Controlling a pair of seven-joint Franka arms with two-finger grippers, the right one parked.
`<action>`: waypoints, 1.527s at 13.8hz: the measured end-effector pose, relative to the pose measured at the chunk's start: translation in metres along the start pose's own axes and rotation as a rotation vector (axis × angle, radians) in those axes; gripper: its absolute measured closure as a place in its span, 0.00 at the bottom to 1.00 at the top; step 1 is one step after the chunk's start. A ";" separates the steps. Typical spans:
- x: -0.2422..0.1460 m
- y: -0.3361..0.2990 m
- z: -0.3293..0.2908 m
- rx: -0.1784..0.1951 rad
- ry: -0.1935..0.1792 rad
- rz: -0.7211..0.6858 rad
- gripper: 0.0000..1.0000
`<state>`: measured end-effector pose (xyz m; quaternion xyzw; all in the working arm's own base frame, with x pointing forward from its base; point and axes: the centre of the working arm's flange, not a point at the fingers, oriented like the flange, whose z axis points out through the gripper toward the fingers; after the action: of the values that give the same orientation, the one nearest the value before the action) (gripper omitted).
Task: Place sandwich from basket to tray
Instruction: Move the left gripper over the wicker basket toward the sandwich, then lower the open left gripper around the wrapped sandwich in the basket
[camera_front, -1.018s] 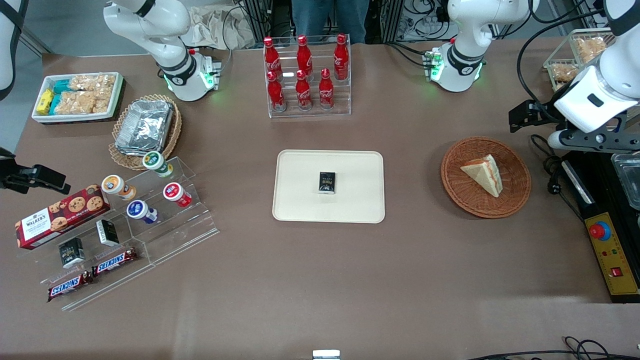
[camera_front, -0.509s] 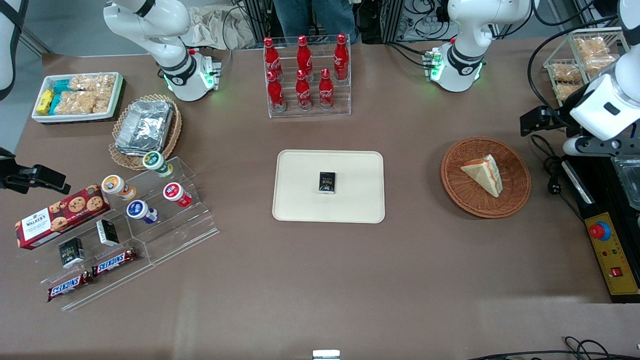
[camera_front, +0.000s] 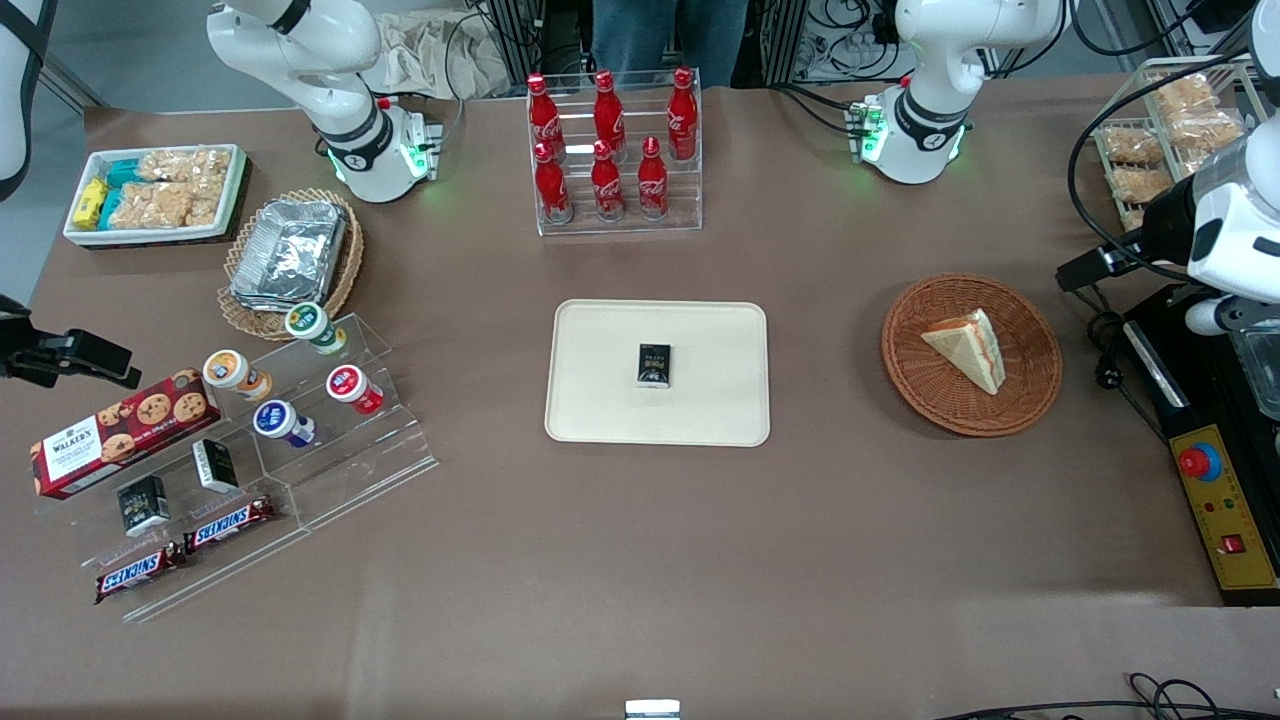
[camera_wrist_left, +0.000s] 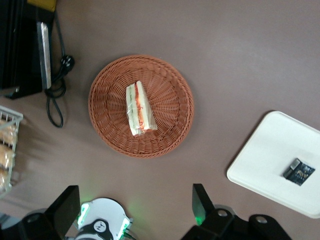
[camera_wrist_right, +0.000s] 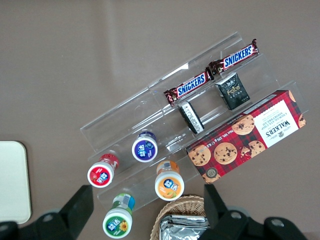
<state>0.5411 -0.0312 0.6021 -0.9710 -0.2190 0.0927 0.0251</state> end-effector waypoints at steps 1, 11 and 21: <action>0.000 -0.005 0.005 0.004 -0.007 -0.041 0.00; -0.028 -0.042 0.089 0.013 0.038 -0.299 0.00; -0.039 -0.044 0.254 -0.036 0.090 -0.381 0.00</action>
<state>0.4398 -0.0065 0.3633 -0.9155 -0.3989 0.0388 0.0345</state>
